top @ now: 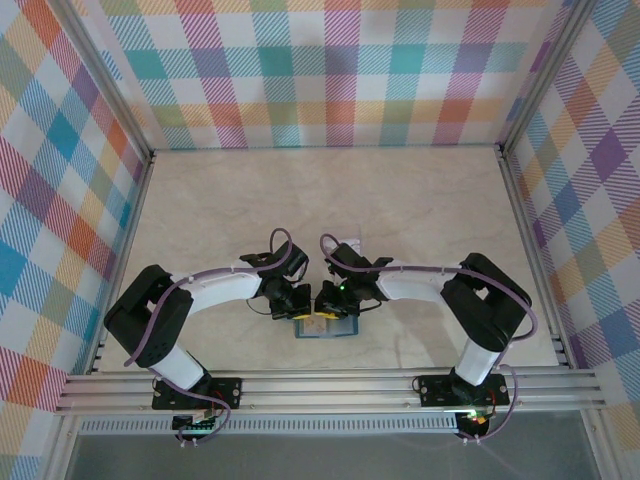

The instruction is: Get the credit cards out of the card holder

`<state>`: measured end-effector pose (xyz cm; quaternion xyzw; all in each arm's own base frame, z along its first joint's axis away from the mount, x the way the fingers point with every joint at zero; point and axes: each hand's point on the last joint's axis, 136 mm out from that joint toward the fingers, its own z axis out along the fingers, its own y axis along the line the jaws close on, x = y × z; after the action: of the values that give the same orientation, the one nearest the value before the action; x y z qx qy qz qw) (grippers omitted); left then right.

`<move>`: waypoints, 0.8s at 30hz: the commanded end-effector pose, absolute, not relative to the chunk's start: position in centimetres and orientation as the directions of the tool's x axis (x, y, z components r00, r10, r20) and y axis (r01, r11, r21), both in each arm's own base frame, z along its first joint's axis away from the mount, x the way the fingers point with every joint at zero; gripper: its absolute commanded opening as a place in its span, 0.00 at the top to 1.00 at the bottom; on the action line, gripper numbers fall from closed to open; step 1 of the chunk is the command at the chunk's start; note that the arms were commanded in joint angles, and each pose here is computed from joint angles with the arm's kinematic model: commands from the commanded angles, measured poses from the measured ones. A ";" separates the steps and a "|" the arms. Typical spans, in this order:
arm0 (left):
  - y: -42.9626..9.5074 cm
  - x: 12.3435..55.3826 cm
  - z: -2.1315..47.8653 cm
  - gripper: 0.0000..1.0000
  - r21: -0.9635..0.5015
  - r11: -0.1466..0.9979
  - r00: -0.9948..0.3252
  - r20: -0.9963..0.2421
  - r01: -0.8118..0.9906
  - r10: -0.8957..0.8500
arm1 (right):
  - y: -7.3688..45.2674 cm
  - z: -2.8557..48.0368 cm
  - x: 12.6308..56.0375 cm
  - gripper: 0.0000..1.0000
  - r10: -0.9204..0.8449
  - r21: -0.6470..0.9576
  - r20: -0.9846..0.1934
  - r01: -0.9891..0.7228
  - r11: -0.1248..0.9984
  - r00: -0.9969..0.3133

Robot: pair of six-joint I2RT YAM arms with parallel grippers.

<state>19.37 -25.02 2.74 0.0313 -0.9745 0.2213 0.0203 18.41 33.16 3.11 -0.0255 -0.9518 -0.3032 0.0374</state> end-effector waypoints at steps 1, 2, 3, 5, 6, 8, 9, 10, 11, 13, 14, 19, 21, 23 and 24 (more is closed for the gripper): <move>-24.5 18.4 2.2 0.95 -0.394 0.917 -0.997 0.074 -0.060 -0.033 | 32.5 2.2 18.2 0.79 0.033 0.551 0.104 0.085 0.830 -0.994; -24.4 18.4 2.2 0.95 -0.393 0.918 -0.997 0.074 -0.058 -0.032 | 32.1 2.0 18.2 0.78 0.036 0.537 0.101 0.086 0.839 -0.994; -24.4 18.4 2.1 0.95 -0.392 0.918 -0.997 0.072 -0.058 -0.033 | 31.8 1.9 18.2 0.78 0.041 0.526 0.094 0.085 0.846 -0.995; -24.3 18.3 2.1 0.95 -0.388 0.920 -0.997 0.074 -0.058 -0.032 | 31.3 1.7 18.3 0.76 0.046 0.499 0.085 0.082 0.863 -0.995; -24.3 18.4 2.1 0.95 -0.388 0.920 -0.997 0.072 -0.060 -0.035 | 30.9 1.7 18.3 0.75 0.048 0.484 0.079 0.080 0.871 -0.996; -24.2 18.4 2.0 0.95 -0.385 0.921 -0.997 0.072 -0.059 -0.034 | 30.5 1.7 18.3 0.74 0.047 0.464 0.072 0.075 0.883 -0.996; -24.3 18.4 2.0 0.95 -0.386 0.921 -0.997 0.074 -0.060 -0.034 | 30.3 1.7 18.3 0.73 0.048 0.454 0.069 0.074 0.888 -0.996; -24.3 18.4 2.0 0.95 -0.384 0.922 -0.997 0.074 -0.058 -0.032 | 30.2 1.8 18.3 0.73 0.048 0.449 0.067 0.073 0.891 -0.997; -24.3 18.4 2.0 0.95 -0.384 0.922 -0.997 0.074 -0.057 -0.031 | 30.1 1.8 18.3 0.72 0.049 0.446 0.064 0.073 0.892 -0.997; -24.3 18.4 2.0 0.95 -0.383 0.922 -0.997 0.076 -0.057 -0.030 | 30.1 1.9 18.4 0.72 0.049 0.446 0.062 0.072 0.892 -0.997; -24.2 18.4 2.0 0.95 -0.382 0.922 -0.997 0.075 -0.058 -0.031 | 30.1 2.0 18.4 0.71 0.048 0.448 0.060 0.070 0.891 -0.997; -24.2 18.4 1.8 0.95 -0.376 0.925 -0.996 0.078 -0.057 -0.030 | 30.3 2.6 18.6 0.67 0.043 0.457 0.050 0.061 0.888 -0.998; -24.1 18.3 1.7 0.95 -0.370 0.927 -0.996 0.081 -0.058 -0.030 | 30.4 2.8 18.6 0.65 0.039 0.460 0.048 0.056 0.886 -0.998; -24.0 18.3 1.6 0.95 -0.367 0.928 -0.996 0.082 -0.058 -0.029 | 30.3 2.8 18.6 0.64 0.039 0.458 0.046 0.056 0.887 -0.998; -24.1 18.3 1.6 0.95 -0.367 0.928 -0.996 0.081 -0.057 -0.029 | 30.2 2.8 18.6 0.64 0.039 0.454 0.044 0.055 0.889 -0.998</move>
<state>19.26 -24.94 2.47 0.0301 -0.9753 0.2174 0.0239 18.70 31.79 2.95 -0.0211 -0.9635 -0.2662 0.0197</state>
